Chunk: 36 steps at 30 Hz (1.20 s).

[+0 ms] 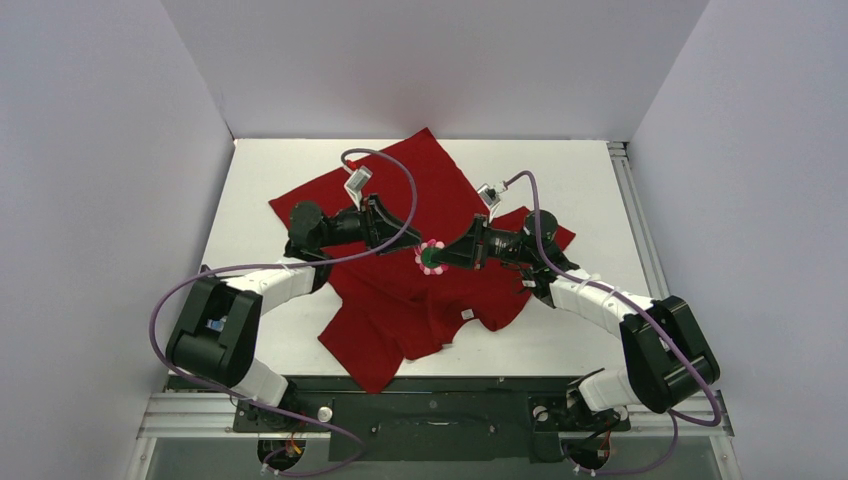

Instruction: Remove the brooch from the garment

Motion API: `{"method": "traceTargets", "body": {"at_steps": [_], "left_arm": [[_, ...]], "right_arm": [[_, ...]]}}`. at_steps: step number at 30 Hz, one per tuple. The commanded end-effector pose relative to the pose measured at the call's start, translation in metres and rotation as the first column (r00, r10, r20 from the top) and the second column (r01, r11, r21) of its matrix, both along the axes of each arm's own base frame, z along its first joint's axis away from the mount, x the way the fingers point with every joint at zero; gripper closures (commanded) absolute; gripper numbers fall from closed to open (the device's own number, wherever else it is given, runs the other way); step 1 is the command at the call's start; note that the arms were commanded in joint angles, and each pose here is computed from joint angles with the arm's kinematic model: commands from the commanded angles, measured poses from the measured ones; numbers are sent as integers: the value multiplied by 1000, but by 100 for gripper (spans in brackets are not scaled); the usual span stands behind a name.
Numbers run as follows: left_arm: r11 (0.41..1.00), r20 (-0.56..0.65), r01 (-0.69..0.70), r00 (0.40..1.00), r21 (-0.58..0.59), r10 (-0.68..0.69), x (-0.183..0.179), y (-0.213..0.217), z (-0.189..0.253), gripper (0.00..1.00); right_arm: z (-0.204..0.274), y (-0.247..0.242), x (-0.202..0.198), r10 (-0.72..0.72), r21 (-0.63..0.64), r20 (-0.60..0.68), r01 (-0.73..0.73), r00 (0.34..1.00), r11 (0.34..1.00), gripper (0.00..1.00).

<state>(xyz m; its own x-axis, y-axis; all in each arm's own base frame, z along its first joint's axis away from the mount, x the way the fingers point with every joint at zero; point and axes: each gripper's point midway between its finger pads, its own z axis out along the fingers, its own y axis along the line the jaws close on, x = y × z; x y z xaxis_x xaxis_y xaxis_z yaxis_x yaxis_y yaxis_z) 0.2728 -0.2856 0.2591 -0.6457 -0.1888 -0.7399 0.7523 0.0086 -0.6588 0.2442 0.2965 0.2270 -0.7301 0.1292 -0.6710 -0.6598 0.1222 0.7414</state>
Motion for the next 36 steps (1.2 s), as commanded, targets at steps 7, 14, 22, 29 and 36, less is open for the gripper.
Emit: {"method": "traceTargets", "body": {"at_steps": [7,14,22,29,36], "left_arm": [[998,32,33,999,48,-35,-16,-1,-9,63],[997,39,71,997,24,-72,-24,-5,-2,69],[992,28,127,991,13,-127,-37,-14,-3,69],[995,17,104,994,12,-104,-32,-8,-3,91],[997,-7,74,997,12,-74,-26,0,-4,89]], "right_arm": [[41,5,-10,41,94,143,-55,989,994,100],[41,7,-10,42,96,144,-57,989,994,100],[40,7,-9,39,89,141,-52,989,995,100],[35,6,-7,31,73,133,-41,991,997,100],[36,3,-3,17,74,135,-28,991,997,100]]}}
